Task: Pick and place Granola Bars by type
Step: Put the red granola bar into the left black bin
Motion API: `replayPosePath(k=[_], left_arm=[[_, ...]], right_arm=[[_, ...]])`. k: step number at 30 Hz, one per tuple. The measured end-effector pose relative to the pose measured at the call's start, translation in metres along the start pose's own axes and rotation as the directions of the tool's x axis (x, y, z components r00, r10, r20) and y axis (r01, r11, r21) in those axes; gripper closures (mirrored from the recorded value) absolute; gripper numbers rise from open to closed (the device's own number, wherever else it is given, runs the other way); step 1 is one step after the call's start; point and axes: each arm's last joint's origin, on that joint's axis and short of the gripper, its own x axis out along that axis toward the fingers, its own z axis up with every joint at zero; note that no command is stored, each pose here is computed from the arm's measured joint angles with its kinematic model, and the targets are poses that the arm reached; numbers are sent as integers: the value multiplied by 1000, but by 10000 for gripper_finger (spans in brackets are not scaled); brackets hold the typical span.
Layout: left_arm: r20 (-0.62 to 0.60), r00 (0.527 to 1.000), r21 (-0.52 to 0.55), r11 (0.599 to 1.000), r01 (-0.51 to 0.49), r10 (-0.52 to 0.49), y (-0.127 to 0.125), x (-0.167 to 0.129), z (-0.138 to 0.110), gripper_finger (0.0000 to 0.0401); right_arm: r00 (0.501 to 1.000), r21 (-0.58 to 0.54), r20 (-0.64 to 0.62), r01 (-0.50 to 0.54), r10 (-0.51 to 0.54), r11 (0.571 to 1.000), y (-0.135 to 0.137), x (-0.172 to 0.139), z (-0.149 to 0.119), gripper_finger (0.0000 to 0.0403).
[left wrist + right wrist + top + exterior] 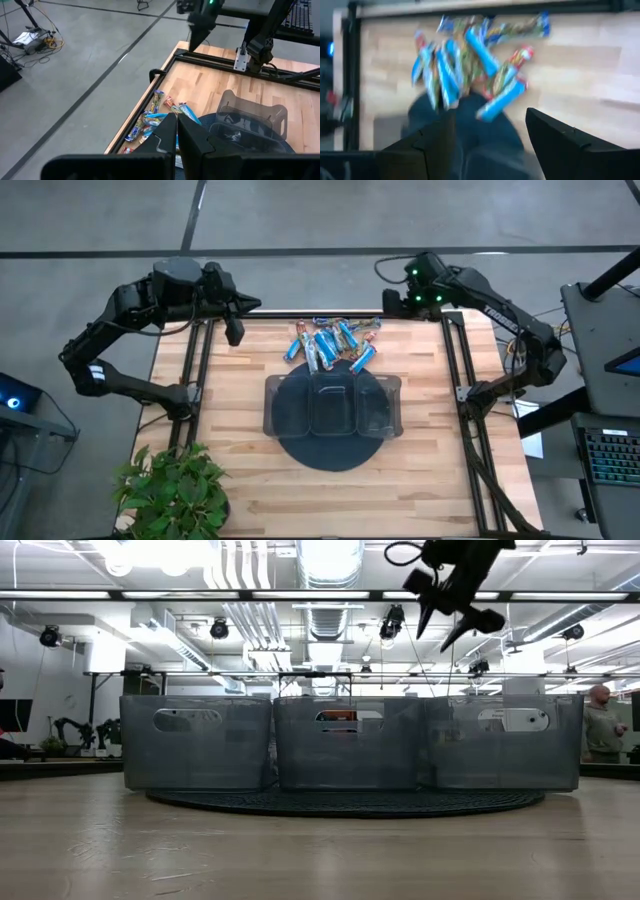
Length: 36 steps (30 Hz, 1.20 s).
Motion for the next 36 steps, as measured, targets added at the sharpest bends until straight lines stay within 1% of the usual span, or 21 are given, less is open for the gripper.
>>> replayPosePath(k=[3, 6, 12, 16, 18, 21, 23, 26, 29, 32, 36], left_arm=[[0, 1000, 0, 1000, 0, 0, 0, 0, 0, 401], [0, 1000, 0, 1000, 0, 0, 0, 0, 0, 401], [0, 1000, 17, 1000, 0, 0, 0, 0, 0, 401], [2, 1000, -7, 1000, 0, 0, 0, 0, 0, 401], [3, 1000, -10, 1000, 0, 0, 0, 0, 0, 401], [3, 1000, -7, 1000, 0, 0, 0, 0, 0, 401], [2, 1000, -2, 1000, -9, 9, 0, 0, 0, 401], [1, 999, 22, 999, -33, 33, 1, 0, 0, 401], [1, 999, 28, 999, -34, 34, 1, 0, 0, 401], [0, 999, 29, 999, -34, 34, 1, 0, 0, 401], [-2, 999, 33, 999, -34, 34, 1, 0, 0, 401]], right_arm=[[997, 71, 71, 19, -24, 997, 1, 14, -3, 172], [991, 100, 121, 42, -54, 994, 0, 25, -7, 173], [985, 129, 120, 112, -128, 985, -14, 47, -15, 172], [970, 143, 120, 195, -212, 970, -29, 62, -22, 172], [965, 145, 126, 212, -230, 967, -35, 71, -25, 173], [967, 170, 115, 205, -226, 964, -44, 85, -31, 172], [976, 206, 91, 178, -200, 962, -48, 93, -35, 172], [982, 236, 92, 140, -166, 961, -50, 103, -42, 172], [985, 279, 105, 101, -135, 955, -46, 107, -46, 173], [987, 283, 135, 41, -83, 958, -39, 110, -46, 172], [989, 278, 131, 33, -72, 960, -27, 118, -44, 173]])
